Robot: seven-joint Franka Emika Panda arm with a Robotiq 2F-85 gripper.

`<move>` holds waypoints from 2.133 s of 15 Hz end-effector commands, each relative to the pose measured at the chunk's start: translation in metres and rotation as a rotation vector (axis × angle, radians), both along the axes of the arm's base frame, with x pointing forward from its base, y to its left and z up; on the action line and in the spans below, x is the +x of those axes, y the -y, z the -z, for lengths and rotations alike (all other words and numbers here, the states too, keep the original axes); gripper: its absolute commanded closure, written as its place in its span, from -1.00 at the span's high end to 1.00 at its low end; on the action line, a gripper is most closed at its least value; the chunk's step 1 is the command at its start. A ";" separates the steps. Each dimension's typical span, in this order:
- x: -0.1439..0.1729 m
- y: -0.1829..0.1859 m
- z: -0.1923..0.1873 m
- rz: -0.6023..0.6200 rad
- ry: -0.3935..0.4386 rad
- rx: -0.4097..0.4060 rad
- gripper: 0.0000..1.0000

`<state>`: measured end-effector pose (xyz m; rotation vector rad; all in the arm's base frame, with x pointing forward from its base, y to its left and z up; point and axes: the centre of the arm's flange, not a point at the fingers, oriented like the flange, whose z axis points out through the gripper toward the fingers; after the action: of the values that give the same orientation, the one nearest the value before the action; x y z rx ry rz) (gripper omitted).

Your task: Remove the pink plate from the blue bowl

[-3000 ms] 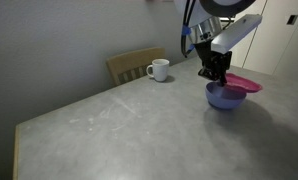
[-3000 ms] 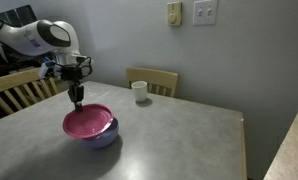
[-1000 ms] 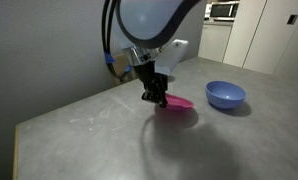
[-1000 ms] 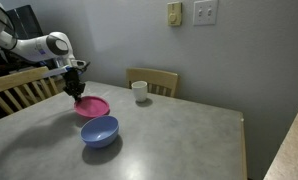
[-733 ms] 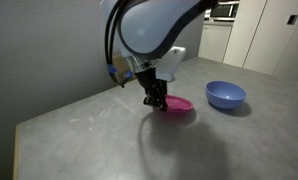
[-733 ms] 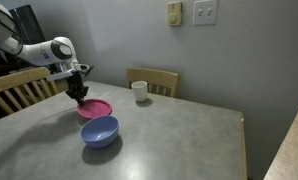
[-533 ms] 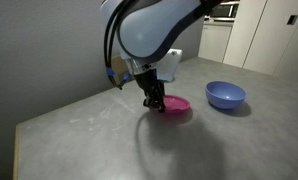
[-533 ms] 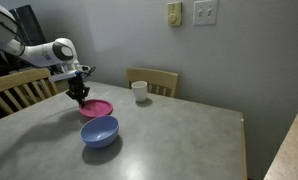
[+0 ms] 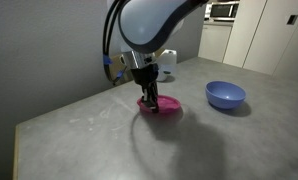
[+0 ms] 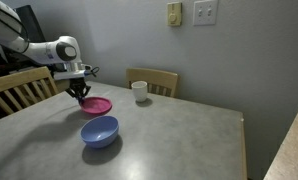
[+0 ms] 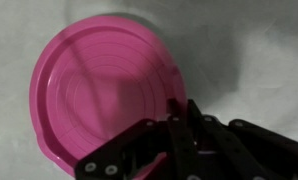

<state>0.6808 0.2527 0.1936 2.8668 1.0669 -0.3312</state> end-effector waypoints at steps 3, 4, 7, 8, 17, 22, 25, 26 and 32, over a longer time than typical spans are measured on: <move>0.011 0.011 0.009 -0.044 -0.061 0.110 -0.90; 0.011 0.012 0.010 -0.046 -0.069 0.118 -0.43; 0.012 0.013 0.013 -0.049 -0.080 0.136 0.01; 0.012 0.013 0.013 -0.050 -0.079 0.135 0.13; -0.003 0.013 -0.024 -0.052 -0.085 0.002 1.00; -0.021 0.006 -0.058 -0.081 -0.096 -0.062 1.00; -0.025 0.004 -0.078 -0.093 -0.062 -0.066 1.00; -0.027 0.004 -0.086 -0.091 -0.048 -0.065 1.00; -0.037 0.010 -0.115 -0.067 -0.011 -0.062 1.00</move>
<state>0.6671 0.2569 0.2965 2.7777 1.1606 -0.3800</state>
